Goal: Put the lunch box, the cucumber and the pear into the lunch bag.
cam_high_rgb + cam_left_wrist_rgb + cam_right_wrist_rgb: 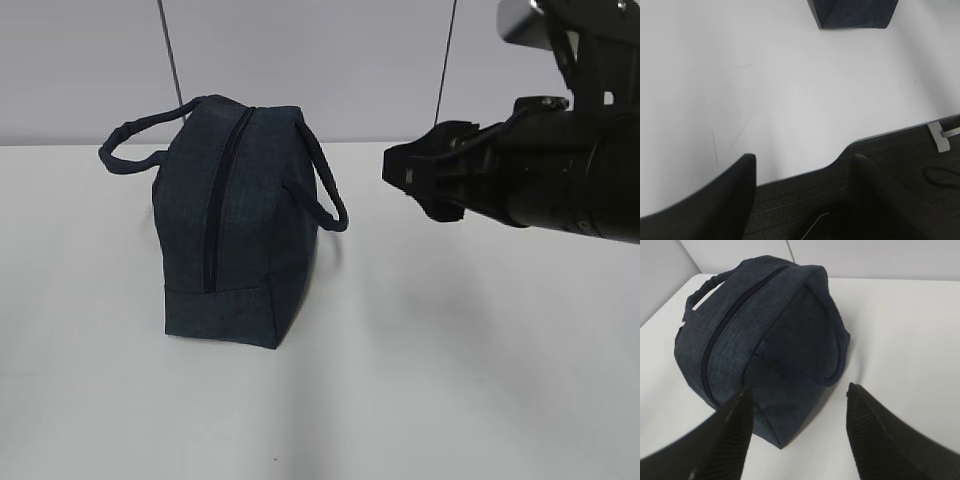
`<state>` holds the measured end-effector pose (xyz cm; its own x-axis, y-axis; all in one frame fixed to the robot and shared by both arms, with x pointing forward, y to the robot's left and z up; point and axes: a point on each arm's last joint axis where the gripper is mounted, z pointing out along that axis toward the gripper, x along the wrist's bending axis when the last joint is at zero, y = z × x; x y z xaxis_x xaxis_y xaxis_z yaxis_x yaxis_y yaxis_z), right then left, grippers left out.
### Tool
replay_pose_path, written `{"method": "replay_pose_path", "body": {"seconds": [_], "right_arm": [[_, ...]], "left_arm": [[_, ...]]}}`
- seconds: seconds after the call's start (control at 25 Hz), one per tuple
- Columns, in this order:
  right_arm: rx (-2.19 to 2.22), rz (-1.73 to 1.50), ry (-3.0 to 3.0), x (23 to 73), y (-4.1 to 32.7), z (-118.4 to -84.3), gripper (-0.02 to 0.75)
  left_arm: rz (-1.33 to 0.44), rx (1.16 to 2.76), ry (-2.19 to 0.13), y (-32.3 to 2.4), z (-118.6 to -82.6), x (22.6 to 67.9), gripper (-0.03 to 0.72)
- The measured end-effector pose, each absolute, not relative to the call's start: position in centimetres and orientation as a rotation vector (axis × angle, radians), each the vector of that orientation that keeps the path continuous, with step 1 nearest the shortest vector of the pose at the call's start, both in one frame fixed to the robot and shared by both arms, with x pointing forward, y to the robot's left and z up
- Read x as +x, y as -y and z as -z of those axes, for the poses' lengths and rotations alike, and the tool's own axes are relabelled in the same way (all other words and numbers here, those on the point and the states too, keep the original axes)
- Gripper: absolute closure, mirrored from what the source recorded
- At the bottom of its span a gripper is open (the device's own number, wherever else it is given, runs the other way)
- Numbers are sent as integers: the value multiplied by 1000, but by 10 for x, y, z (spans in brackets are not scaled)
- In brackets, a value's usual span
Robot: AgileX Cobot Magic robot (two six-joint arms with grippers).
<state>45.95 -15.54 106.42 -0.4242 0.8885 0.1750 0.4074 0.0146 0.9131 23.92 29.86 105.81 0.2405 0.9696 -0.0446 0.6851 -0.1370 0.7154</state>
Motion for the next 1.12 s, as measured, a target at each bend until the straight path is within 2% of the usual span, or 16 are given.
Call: {"method": "replay_pose_path", "body": {"seconds": [0.84, 1.12], "right_arm": [[1039, -1124, -2152, 453, 151, -1052, 299], [991, -1228, -2219, 448, 142, -1054, 299]], "left_arm": [[-587, 1894, -1511, -299, -1058, 239, 300], [-588, 1894, -1511, -299, -1058, 239, 321]]}}
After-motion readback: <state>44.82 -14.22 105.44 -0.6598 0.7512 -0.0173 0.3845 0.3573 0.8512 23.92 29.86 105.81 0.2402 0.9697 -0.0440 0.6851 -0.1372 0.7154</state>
